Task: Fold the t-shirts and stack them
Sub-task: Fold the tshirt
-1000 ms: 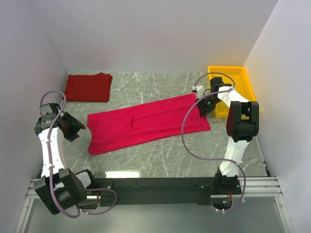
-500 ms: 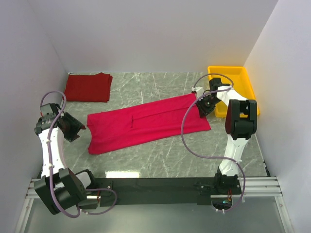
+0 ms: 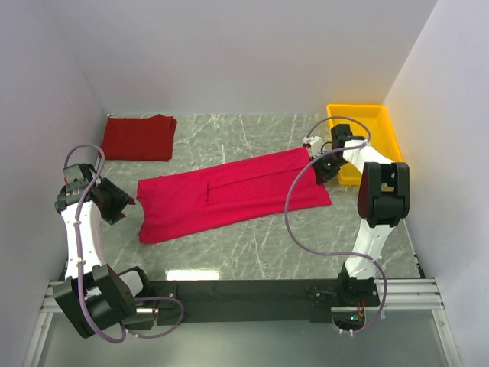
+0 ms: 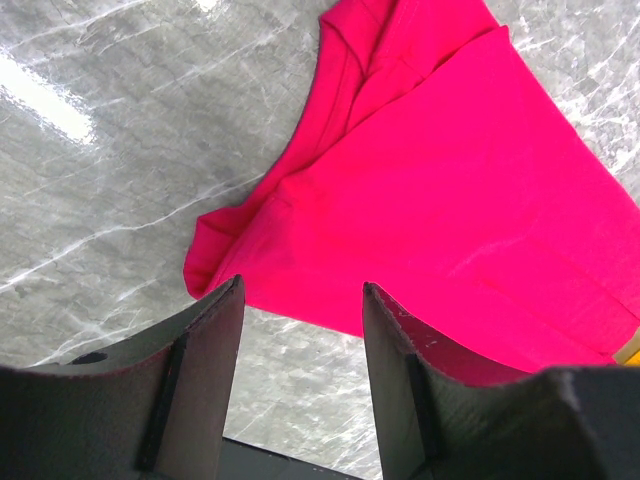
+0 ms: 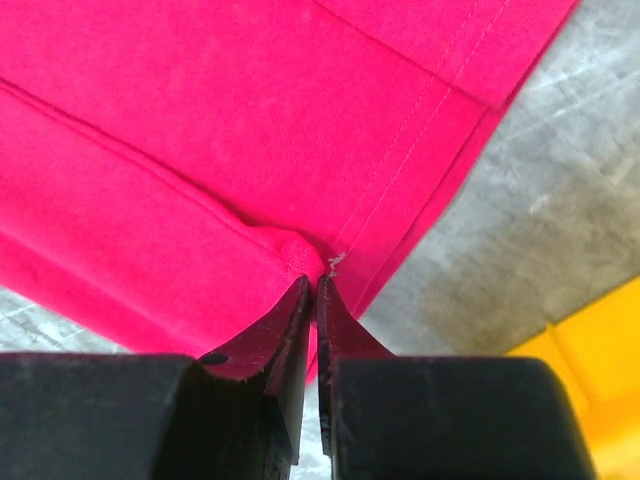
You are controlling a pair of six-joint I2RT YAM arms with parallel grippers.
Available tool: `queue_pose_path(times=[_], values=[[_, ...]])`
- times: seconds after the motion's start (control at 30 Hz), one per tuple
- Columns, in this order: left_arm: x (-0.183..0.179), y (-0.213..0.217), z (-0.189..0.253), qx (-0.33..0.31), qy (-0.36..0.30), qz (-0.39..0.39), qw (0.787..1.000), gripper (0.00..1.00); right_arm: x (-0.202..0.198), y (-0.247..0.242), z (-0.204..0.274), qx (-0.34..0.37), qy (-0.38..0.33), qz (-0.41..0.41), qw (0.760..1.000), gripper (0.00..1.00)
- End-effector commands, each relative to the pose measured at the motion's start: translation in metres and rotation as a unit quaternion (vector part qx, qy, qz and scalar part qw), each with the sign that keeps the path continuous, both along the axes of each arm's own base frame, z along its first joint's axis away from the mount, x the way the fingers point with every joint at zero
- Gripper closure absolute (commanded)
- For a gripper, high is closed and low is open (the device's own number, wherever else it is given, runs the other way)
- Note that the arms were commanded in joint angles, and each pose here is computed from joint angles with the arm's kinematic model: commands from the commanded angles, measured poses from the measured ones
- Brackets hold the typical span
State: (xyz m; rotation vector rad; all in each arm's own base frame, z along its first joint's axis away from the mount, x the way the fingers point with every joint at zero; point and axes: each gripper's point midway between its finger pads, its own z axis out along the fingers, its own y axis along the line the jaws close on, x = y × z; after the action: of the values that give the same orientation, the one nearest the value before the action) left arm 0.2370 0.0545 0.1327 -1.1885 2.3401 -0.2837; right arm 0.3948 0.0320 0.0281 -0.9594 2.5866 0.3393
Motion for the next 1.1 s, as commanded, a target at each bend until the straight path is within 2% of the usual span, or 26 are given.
queue_pose_path(times=[0.0, 0.23, 0.73, 1.0, 1.07], values=[[0.001, 0.004, 0.003, 0.014, -0.015, 0.001, 1.0, 0.44, 0.014, 0.003, 0.034, 0.007, -0.067, -0.013, 0.998, 0.9], [0.001, 0.003, 0.002, 0.013, -0.014, -0.002, 1.0, 0.44, 0.018, 0.003, 0.038, 0.011, -0.089, -0.038, 0.995, 0.96], [-0.001, 0.004, 0.002, 0.015, -0.011, -0.002, 1.0, 0.44, 0.021, -0.008, 0.025, -0.012, -0.091, -0.078, 0.993, 0.98], [-0.001, 0.004, 0.001, 0.016, -0.01, -0.003, 1.0, 0.44, 0.021, -0.01, 0.02, -0.018, -0.087, -0.084, 0.993, 0.98], [-0.001, 0.003, 0.001, 0.014, -0.011, -0.003, 1.0, 0.44, 0.02, -0.011, 0.018, -0.018, -0.083, -0.084, 0.993, 0.94]])
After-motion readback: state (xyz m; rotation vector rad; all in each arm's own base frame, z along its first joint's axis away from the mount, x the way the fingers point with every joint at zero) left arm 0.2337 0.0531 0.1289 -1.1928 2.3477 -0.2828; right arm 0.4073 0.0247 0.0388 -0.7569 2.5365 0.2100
